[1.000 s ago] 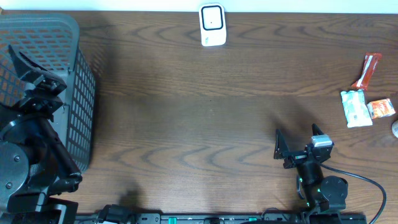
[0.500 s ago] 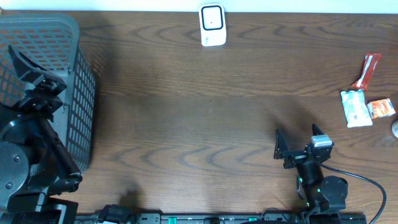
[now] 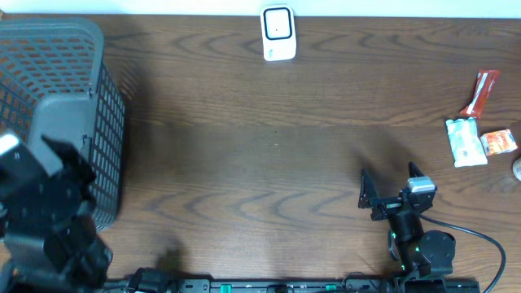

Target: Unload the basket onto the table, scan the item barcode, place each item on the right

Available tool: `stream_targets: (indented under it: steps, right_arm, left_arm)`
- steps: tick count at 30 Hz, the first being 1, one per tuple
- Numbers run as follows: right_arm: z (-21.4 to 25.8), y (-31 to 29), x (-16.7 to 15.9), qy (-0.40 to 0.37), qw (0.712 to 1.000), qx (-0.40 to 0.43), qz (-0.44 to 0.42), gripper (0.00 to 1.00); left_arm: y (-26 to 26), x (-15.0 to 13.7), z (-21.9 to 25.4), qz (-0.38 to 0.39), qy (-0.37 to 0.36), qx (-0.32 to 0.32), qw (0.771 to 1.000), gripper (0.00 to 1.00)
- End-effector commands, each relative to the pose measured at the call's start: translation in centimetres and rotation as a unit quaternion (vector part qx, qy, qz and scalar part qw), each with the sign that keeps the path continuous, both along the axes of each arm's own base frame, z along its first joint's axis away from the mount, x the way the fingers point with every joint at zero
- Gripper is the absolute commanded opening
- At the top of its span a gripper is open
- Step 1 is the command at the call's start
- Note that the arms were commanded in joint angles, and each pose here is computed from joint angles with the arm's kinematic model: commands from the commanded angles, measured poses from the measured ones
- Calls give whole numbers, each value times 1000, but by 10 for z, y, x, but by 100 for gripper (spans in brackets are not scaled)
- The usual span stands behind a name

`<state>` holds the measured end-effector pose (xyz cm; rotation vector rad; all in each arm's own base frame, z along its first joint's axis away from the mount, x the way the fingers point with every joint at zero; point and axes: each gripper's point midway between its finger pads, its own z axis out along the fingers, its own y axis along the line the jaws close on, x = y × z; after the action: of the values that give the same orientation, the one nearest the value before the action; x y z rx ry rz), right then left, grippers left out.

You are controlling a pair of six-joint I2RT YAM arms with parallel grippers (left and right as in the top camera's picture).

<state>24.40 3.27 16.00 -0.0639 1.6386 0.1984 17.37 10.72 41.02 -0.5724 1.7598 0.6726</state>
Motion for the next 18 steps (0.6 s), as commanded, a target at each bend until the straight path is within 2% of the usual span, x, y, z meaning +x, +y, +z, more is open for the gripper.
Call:
stream_targets:
  steps: [1,4,7,10,14,18]
  right_arm:
    - [-1,1,0,-1,1000,-5,1,99]
    - [-1,1,0,-1,1000,-5,1,99]
    - [-1,1,0,-1,1000,-5,1,99]
    - [-1,1,0,-1,1000,-5,1,99]
    - [-1,1,0,-1,1000,-5,1,99]
    - [-1,1,0,-1,1000,-5,1,99]
  left_arm:
    - [9,-29,-13,12,38,10,999,98]
    - [5,-38,-20,-9,32,-15,999,98]
    - [-12,-36,-13,-73,-42,-59,995,98]
    - [-24,-33,-14,-119,-85,-65,987,98]
    - [-41,-19,-32,-174,-128,-58,975,98]
    - [-60,7,-54,-235,-178,-50,954,98]
